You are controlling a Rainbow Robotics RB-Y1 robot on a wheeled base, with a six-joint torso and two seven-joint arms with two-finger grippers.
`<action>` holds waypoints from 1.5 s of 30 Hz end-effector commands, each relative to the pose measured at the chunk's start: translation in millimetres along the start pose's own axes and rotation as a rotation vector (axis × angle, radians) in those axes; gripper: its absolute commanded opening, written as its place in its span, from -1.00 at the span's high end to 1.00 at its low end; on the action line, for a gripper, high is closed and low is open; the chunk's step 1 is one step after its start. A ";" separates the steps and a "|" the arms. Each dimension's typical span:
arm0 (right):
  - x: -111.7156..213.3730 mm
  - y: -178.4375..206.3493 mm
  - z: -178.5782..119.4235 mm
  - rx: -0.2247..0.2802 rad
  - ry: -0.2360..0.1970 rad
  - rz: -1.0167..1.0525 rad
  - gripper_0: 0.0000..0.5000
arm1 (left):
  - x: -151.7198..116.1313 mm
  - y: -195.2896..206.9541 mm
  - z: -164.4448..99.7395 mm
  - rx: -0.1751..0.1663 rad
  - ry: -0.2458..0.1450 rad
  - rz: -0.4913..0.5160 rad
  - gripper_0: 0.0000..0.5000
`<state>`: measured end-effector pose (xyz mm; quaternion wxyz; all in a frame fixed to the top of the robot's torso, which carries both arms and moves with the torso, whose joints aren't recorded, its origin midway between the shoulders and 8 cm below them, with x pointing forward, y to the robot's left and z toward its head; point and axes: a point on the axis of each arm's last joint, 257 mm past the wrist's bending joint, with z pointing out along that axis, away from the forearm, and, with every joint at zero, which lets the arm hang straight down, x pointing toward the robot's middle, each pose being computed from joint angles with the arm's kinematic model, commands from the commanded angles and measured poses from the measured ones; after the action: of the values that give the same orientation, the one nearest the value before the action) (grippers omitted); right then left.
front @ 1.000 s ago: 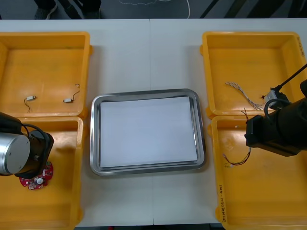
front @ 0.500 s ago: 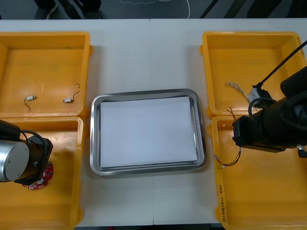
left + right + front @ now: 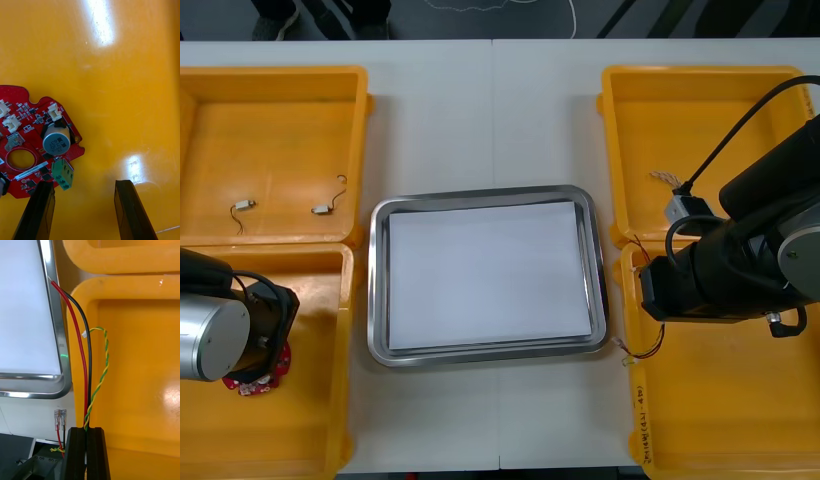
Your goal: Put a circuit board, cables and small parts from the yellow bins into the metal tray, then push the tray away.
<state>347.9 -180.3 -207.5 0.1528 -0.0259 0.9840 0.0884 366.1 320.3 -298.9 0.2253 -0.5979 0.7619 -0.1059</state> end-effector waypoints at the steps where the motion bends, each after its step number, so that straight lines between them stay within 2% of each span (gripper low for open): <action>1: -7.9 22.1 -8.4 -0.029 -0.039 -0.116 1.00 | 6.3 7.6 2.1 0.000 0.002 0.023 -0.83; 11: -9.9 20.9 -5.9 -0.013 -0.048 -0.133 1.00 | 5.6 13.4 4.5 -0.011 0.000 0.031 -0.80; 19: -13.0 15.1 -1.7 0.000 -0.037 -0.121 1.00 | 4.7 18.8 5.8 -0.020 -0.003 0.045 -0.74; 42: -18.7 9.5 -2.0 0.021 -0.057 -0.108 1.00 | 0.1 21.9 11.6 -0.022 -0.016 0.073 -0.61; 45: -18.8 8.9 -2.1 0.023 -0.057 -0.109 1.00 | 0.1 22.8 12.1 -0.023 -0.016 0.077 -0.45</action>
<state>359.0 -179.0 -207.6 0.1700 -0.0431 0.9817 0.0739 362.7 329.9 -308.3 0.2336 -0.5951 0.7629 -0.0966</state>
